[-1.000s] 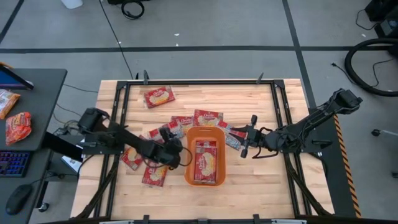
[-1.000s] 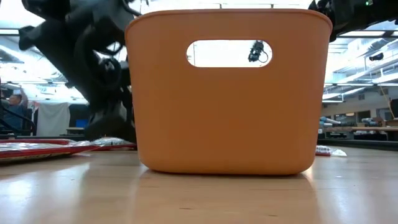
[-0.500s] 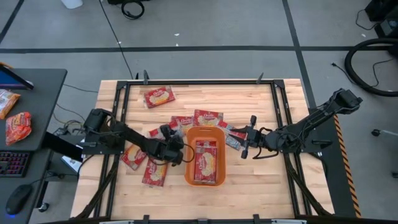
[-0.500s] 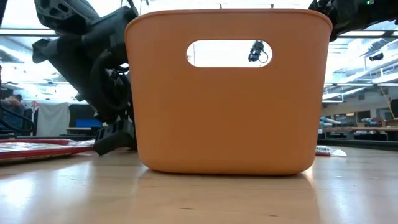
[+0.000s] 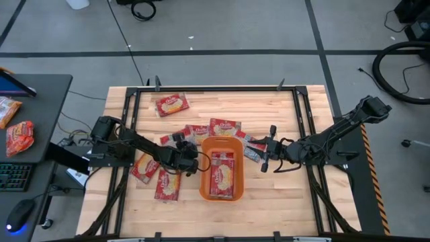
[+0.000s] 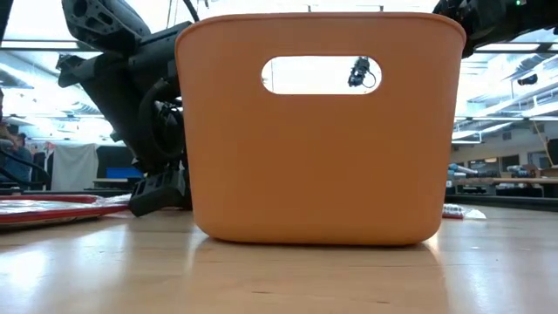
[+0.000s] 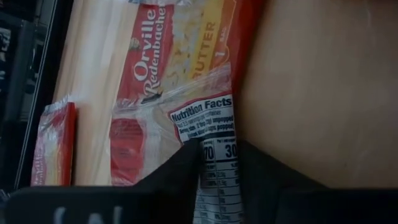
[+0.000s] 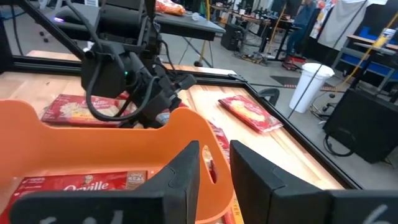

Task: Sort popcorn bags into baskets
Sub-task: Put the red popcorn bag into the orange bin

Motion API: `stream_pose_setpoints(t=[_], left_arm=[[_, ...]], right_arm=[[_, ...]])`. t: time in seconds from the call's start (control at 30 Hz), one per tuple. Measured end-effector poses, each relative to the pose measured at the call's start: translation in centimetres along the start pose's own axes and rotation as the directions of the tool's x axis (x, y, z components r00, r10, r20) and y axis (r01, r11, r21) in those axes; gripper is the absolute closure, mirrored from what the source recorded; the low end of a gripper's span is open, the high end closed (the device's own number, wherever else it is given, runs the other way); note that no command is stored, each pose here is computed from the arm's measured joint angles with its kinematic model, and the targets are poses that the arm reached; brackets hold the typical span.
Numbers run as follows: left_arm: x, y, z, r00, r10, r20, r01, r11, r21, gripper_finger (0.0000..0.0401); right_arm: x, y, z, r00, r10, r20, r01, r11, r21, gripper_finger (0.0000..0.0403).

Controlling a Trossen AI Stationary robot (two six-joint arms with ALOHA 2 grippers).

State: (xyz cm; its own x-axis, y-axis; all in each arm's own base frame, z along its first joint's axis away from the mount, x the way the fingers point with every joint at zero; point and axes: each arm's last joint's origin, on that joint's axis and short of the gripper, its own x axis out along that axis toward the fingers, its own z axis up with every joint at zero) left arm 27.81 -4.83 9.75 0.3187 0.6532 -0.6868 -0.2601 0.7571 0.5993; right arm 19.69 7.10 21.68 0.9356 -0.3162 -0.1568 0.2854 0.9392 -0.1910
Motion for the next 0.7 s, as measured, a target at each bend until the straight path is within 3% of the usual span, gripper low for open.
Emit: stream_pose_setpoints(t=[0.4, 0.7], left_arm=[[-1.9, 2.3, -0.3, 0.999, -0.021, -0.041, 0.022, 0.999, 0.023, 0.0361], [-4.4, 4.7, 0.1, 0.996, -0.084, 0.004, 0.084, 0.996, -0.037, 0.0387]], right_arm=[[0.0, 0.0, -0.1, 1.000, 0.001, -0.010, -0.001, 1.000, 0.001, 0.0309], [0.0, 0.0, -0.1, 1.000, 0.001, -0.013, -0.001, 1.000, 0.000, 0.0309]])
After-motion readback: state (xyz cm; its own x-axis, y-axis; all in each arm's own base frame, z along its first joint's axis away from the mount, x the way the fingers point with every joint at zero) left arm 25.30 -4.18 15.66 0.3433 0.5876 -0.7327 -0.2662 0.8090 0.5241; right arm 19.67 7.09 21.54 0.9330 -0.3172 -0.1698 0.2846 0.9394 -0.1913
